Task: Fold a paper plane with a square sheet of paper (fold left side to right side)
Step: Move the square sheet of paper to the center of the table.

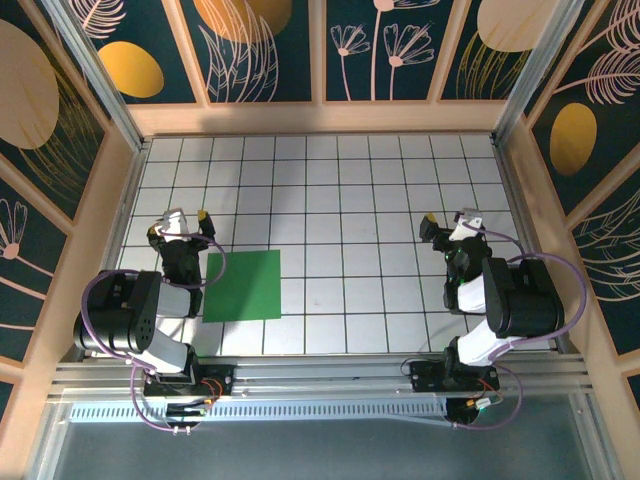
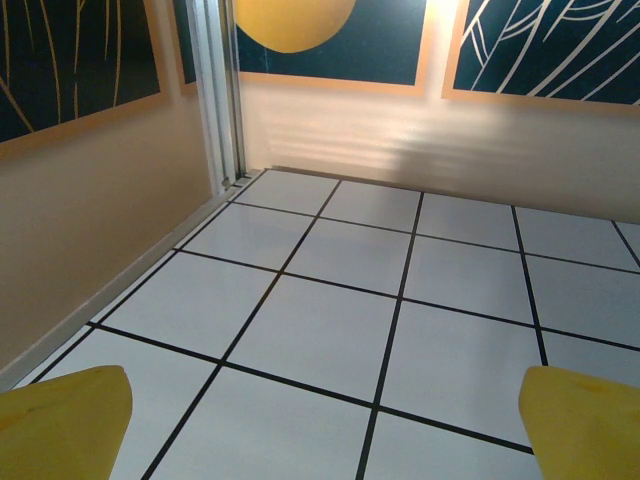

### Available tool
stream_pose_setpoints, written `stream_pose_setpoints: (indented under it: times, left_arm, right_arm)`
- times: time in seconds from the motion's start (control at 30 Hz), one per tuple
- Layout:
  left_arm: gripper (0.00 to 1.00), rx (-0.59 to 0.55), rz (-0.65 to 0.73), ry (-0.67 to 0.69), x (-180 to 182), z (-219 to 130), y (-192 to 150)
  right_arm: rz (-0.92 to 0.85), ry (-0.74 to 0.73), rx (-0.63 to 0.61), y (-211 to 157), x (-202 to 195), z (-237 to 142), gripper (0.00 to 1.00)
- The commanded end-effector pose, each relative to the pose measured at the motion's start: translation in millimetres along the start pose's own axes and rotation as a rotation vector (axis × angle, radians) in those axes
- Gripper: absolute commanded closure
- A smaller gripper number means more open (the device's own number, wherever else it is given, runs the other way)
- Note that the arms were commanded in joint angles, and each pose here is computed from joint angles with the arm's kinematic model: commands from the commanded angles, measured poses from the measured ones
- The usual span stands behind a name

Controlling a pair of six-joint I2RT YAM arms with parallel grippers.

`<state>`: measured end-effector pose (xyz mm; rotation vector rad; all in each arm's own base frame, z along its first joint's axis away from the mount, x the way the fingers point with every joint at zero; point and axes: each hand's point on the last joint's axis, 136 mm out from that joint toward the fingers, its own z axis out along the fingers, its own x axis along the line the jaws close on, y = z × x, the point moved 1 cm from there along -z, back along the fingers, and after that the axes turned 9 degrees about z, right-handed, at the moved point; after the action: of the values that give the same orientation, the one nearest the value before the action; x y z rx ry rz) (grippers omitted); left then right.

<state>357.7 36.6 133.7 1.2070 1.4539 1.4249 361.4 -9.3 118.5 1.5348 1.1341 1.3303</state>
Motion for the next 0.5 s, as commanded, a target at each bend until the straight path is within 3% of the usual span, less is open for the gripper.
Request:
stream_pose_setpoints:
  times: [0.0, 0.2, 0.33, 0.47]
  left_arm:
    - [0.01, -0.02, -0.035, 0.02, 4.2, 0.3, 7.5]
    - [0.01, -0.032, -0.051, 0.053, 12.9, -6.9, 23.1]
    - [0.01, -0.013, -0.082, 0.063, 17.0, -7.5, 54.3]
    - [0.01, 0.133, -0.188, 0.054, 15.7, -7.8, 69.2]
  right_arm:
    - [0.002, -0.007, -0.053, 12.7, -1.2, 0.1, 0.01]
    - [0.028, -0.053, -0.118, 41.3, -3.7, -16.6, 0.01]
    - [0.078, -0.083, -0.107, 60.2, -2.5, -25.8, 0.01]
    - [0.195, -0.124, -0.02, 69.3, -2.1, -32.4, 0.01]
